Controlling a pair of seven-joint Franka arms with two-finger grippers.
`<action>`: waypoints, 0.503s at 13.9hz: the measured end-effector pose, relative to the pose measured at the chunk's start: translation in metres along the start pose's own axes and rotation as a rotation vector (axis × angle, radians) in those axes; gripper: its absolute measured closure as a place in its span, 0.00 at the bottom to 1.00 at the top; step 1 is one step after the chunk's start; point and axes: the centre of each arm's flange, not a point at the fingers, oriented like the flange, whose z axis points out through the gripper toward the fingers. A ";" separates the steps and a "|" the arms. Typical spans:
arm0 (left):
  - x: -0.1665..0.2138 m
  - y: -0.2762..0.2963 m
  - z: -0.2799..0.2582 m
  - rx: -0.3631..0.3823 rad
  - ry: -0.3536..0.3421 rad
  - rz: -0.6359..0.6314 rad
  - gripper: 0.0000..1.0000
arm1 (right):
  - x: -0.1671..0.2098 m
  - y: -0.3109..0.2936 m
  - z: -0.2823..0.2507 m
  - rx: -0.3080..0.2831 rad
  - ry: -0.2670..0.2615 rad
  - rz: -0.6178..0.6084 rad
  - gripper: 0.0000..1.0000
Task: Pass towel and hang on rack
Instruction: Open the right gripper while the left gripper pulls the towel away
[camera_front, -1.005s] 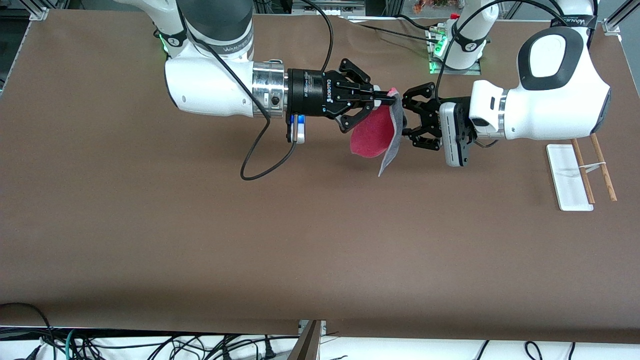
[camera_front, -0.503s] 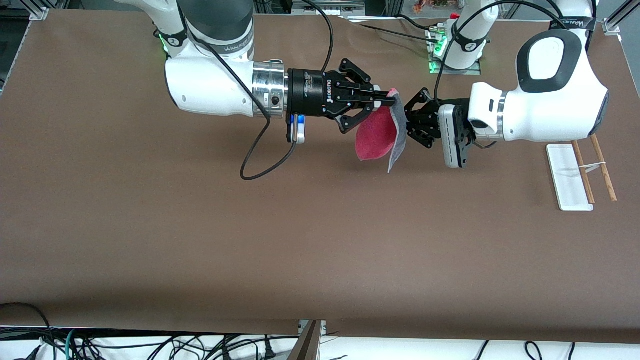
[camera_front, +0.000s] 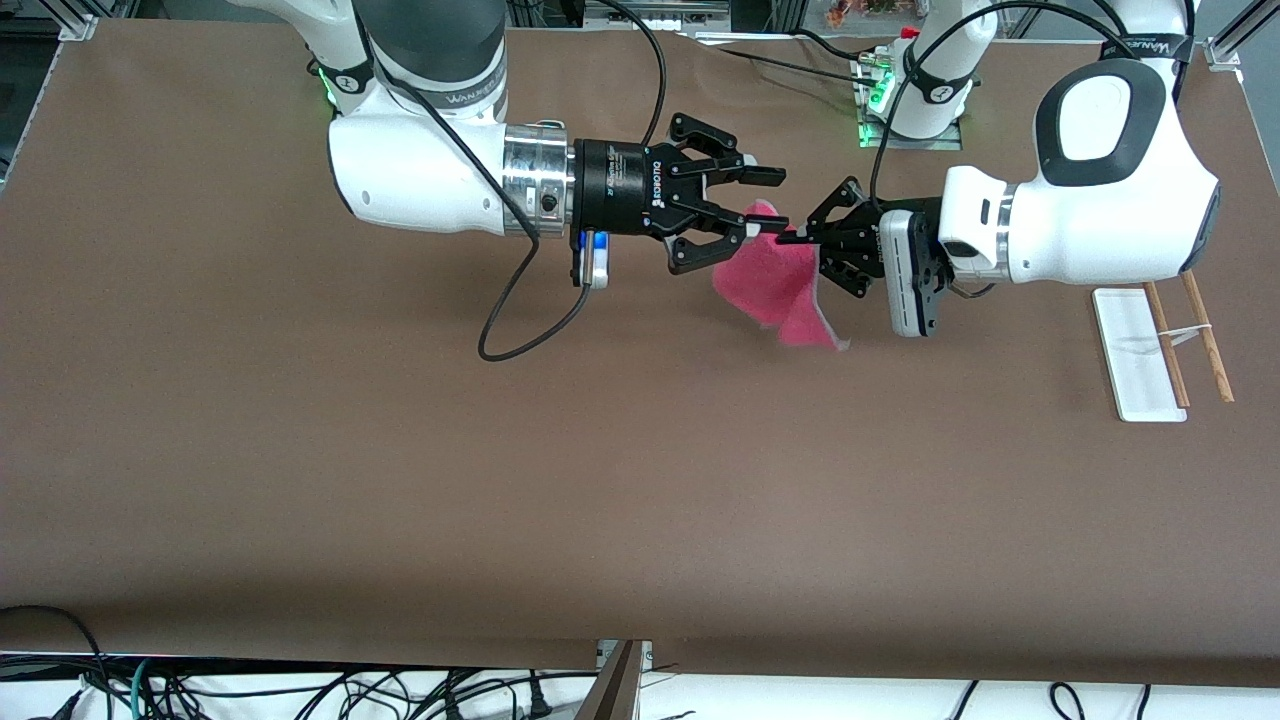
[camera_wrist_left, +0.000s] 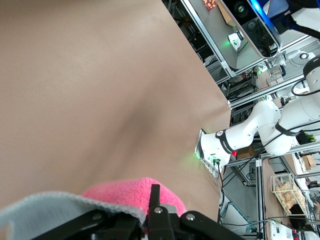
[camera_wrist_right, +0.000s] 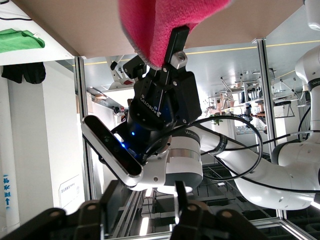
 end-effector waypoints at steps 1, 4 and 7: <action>-0.004 -0.005 -0.005 0.023 -0.017 -0.002 0.97 | 0.000 -0.001 -0.002 0.004 0.001 0.000 0.35; -0.030 -0.035 -0.042 0.114 -0.079 -0.039 0.97 | 0.004 -0.015 -0.020 0.028 0.057 -0.036 0.03; -0.064 -0.065 -0.097 0.214 -0.129 -0.089 0.97 | 0.019 -0.033 -0.051 -0.022 0.218 -0.115 0.00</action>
